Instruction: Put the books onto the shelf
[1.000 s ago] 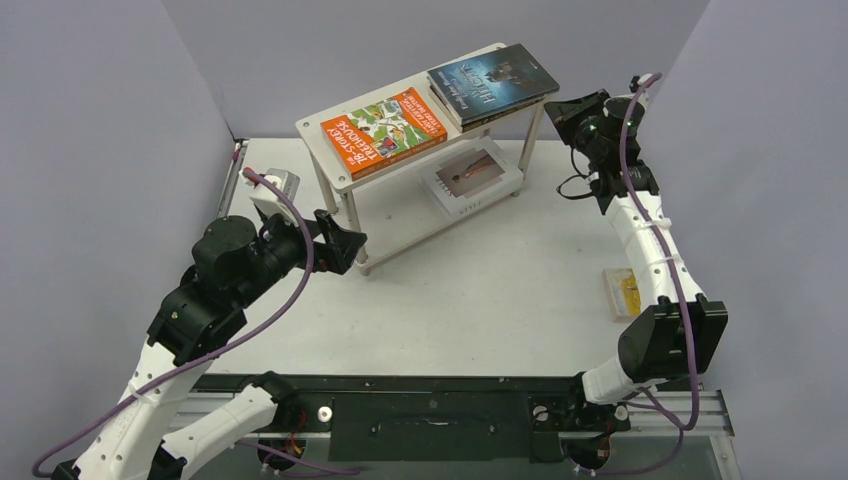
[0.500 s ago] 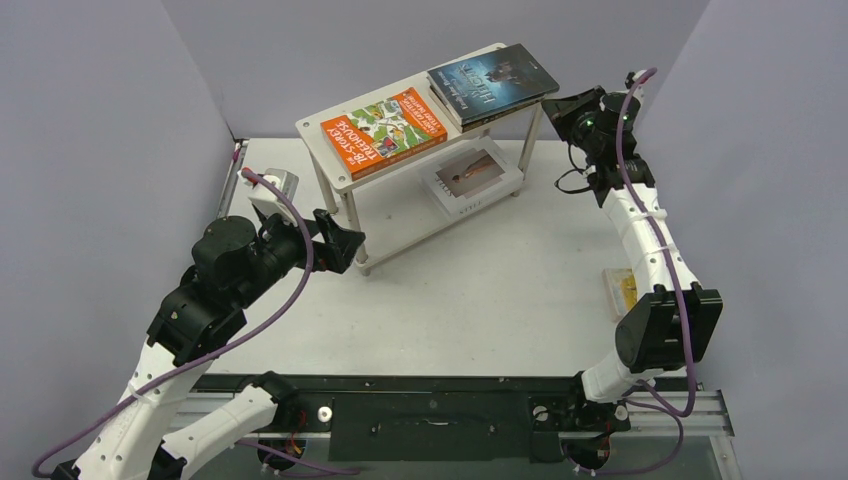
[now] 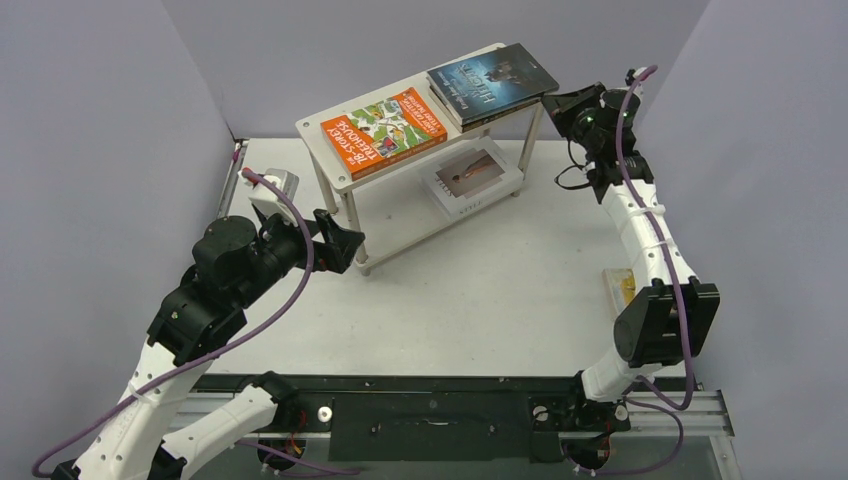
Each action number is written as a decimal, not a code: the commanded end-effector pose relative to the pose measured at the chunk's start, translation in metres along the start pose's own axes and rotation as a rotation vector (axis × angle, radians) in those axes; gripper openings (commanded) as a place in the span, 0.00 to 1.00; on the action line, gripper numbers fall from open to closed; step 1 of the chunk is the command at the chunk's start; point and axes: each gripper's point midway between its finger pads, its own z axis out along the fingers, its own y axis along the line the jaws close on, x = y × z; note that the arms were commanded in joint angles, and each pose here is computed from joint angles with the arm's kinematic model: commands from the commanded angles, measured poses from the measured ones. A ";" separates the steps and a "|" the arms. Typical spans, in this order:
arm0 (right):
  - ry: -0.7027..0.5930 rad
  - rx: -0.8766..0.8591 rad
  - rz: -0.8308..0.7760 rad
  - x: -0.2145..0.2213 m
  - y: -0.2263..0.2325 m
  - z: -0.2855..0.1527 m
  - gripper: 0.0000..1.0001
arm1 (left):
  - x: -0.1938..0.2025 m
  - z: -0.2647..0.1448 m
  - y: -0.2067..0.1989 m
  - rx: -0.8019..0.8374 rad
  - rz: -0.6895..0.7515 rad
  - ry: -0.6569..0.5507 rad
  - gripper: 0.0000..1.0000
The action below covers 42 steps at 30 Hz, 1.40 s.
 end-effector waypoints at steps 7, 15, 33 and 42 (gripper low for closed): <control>-0.034 -0.090 0.007 -0.017 0.026 0.005 0.00 | -0.011 -0.006 0.000 -0.002 0.019 -0.034 0.96; -0.123 -0.125 -0.025 -0.036 0.042 -0.041 0.00 | -0.009 -0.004 -0.001 0.000 0.020 -0.026 0.96; -0.395 1.080 -0.162 -0.038 -0.266 -0.259 0.65 | 0.068 0.041 -0.130 0.377 0.215 0.263 0.96; -0.336 1.265 0.041 -0.022 -0.375 -0.233 0.64 | 0.085 0.052 -0.147 0.443 0.187 0.300 0.96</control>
